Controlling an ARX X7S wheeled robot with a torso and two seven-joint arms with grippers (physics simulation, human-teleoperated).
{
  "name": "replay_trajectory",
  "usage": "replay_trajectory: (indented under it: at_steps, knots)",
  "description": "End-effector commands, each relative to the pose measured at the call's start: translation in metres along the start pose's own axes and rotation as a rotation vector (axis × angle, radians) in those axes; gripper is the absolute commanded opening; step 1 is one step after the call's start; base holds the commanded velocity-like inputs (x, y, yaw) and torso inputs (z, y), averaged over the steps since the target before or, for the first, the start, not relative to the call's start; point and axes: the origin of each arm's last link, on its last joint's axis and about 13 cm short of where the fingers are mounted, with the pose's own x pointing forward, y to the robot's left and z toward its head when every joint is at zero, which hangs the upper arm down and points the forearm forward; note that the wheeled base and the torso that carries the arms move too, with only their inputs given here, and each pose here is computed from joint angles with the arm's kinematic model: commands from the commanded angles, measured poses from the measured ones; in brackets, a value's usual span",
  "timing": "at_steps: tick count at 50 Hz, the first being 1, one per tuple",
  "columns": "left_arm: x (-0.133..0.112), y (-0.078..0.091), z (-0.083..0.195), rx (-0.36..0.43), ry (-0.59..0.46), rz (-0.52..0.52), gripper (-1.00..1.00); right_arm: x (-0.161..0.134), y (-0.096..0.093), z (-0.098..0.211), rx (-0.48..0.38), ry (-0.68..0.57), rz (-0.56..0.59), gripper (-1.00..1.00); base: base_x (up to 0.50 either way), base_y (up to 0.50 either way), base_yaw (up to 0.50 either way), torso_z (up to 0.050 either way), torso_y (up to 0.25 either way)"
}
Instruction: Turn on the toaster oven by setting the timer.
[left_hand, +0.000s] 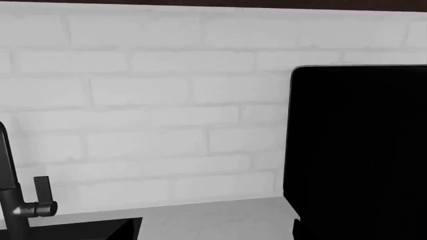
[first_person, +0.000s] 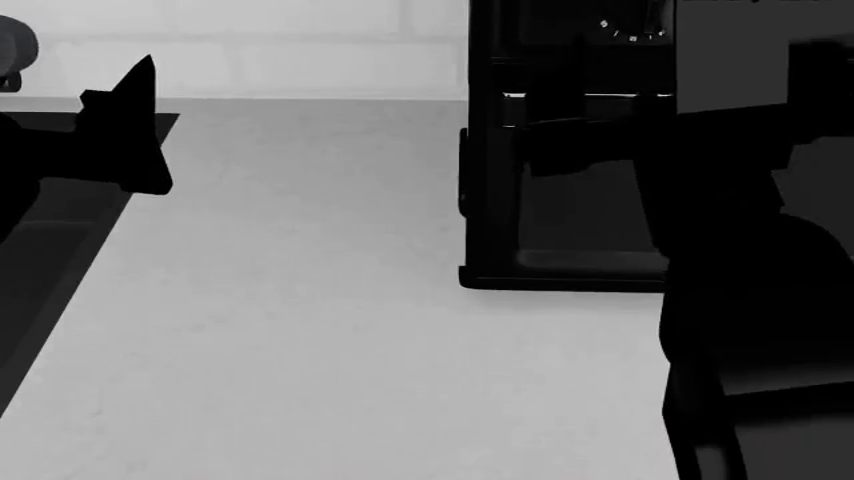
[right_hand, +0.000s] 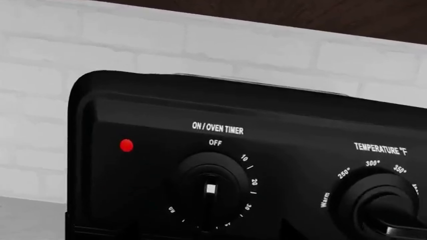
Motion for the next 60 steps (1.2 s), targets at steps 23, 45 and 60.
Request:
replay_trajectory:
  at_steps: [23, 45, 60]
  knots:
    - [0.000, 0.001, -0.001, 0.003, 0.001, 0.003, 1.00, 0.014, 0.001, 0.003, -0.013, 0.005, 0.006, 1.00, 0.00, 0.00, 0.00, 0.000, 0.000]
    - [-0.001, 0.001, -0.002, 0.003, 0.001, 0.001, 1.00, 0.010, 0.002, 0.012, -0.031, -0.014, 0.008, 1.00, 0.00, 0.00, 0.00, 0.000, 0.000]
    - [0.000, -0.001, -0.001, 0.006, 0.003, -0.003, 1.00, 0.008, 0.001, 0.009, -0.029, -0.013, 0.005, 1.00, 0.00, 0.00, 0.00, 0.000, 0.000]
